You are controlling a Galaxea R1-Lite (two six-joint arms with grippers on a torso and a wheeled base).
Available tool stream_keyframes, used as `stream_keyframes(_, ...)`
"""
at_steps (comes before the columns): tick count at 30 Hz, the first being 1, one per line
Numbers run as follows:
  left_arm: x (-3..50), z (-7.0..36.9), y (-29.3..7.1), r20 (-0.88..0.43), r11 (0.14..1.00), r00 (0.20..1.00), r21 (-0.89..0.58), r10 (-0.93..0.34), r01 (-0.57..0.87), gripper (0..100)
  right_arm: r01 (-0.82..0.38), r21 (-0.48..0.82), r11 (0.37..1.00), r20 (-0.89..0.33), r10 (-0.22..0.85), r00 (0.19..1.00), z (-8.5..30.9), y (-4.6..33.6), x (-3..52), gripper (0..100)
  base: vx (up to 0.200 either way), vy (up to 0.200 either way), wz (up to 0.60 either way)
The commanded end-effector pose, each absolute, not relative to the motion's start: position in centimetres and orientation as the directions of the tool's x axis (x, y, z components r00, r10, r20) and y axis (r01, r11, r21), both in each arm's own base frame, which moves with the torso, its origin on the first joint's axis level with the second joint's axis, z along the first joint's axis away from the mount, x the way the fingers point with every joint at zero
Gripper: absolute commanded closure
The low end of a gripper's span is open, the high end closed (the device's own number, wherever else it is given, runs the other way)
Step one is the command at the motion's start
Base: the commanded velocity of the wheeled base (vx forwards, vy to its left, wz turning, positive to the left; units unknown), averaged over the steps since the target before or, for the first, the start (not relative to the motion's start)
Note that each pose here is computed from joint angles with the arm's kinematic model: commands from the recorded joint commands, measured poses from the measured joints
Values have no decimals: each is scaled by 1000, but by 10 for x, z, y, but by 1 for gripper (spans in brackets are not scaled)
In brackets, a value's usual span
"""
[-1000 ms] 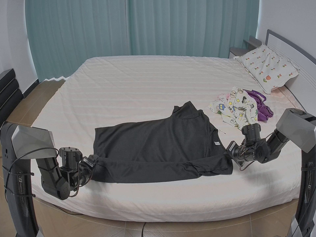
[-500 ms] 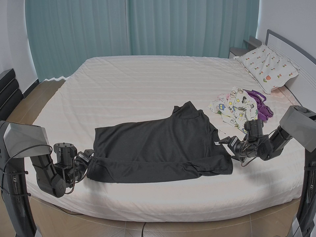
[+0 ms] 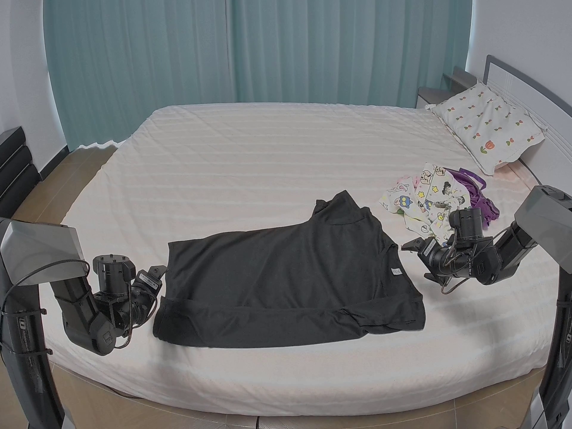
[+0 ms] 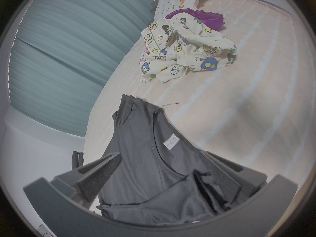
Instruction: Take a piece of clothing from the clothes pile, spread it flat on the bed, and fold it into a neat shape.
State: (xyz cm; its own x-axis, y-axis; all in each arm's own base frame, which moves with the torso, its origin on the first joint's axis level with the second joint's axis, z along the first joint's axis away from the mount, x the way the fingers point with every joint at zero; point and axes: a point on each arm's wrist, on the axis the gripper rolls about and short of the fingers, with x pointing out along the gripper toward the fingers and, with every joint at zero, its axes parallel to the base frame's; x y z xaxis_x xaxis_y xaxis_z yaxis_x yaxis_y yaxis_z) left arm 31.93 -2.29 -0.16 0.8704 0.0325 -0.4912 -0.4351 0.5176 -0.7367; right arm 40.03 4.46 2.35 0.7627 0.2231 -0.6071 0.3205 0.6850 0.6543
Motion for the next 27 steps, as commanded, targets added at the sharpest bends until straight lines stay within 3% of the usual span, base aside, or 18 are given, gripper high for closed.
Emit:
stream_keyframes(1,320,-1,-22,-486,514,873,-740,34,-433,0,317,655,686,-605,226,763,25,46,400,0,200,0,0)
stream_keyframes(7,318,-2,-23,-494,521,869,-734,32,-437,0,316,651,691,-611,230,757,23,48,399,0,67,0,0)
stream_keyframes(11,309,0,-17,-513,581,858,-691,26,-430,0,320,644,694,-618,226,753,22,48,397,0,0,0,0)
stream_keyframes(16,286,10,-17,-532,641,843,-676,-83,-364,0,324,639,697,-625,226,747,20,49,396,0,0,0,0)
stream_keyframes(27,284,7,-21,-546,651,832,-668,-101,-360,0,324,635,701,-630,227,743,18,50,395,0,0,0,0)
